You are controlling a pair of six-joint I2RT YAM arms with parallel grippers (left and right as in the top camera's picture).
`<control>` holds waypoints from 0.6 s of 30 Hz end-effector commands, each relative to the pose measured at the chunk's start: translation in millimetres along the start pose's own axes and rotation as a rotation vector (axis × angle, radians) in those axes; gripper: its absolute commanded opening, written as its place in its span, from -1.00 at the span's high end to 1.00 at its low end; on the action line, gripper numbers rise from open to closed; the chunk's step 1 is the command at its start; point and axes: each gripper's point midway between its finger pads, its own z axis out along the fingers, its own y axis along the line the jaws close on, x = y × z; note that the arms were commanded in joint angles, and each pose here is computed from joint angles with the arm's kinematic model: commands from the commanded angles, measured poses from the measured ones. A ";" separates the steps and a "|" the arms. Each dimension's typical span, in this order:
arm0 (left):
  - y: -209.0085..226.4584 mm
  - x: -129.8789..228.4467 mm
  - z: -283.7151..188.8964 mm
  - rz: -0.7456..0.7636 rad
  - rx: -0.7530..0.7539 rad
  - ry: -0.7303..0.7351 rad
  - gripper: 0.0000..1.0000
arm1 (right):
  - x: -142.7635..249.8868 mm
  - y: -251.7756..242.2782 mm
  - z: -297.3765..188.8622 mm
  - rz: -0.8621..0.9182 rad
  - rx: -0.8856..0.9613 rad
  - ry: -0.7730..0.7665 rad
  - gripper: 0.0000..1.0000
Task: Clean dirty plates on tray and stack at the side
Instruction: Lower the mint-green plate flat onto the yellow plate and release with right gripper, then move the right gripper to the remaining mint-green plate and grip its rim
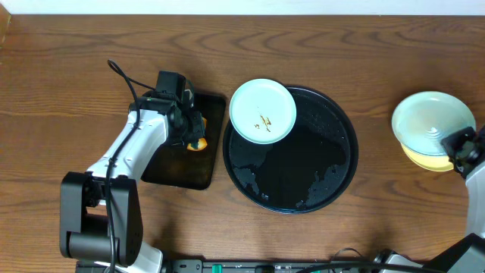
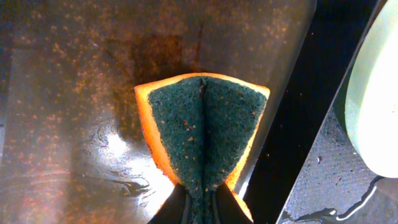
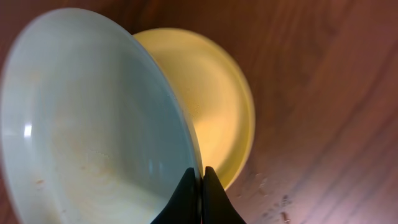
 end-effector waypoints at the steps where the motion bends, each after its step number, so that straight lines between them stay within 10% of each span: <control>1: 0.6 0.7 -0.5 0.014 -0.005 -0.001 0.83 | -15.8 -16.9 -3.1 0.044 0.059 -0.052 0.98; 6: 0.6 0.7 -0.5 0.014 -0.005 -0.001 0.83 | -19.2 -22.7 -1.9 0.057 0.073 -0.059 0.95; 11: 0.6 0.7 -0.5 0.014 -0.005 -0.001 0.83 | -23.9 -15.7 -0.7 0.059 0.039 -0.074 0.26; 18: 0.6 0.7 -0.5 0.014 -0.005 -0.001 0.83 | -5.7 12.8 -1.4 -0.017 -0.110 0.019 0.22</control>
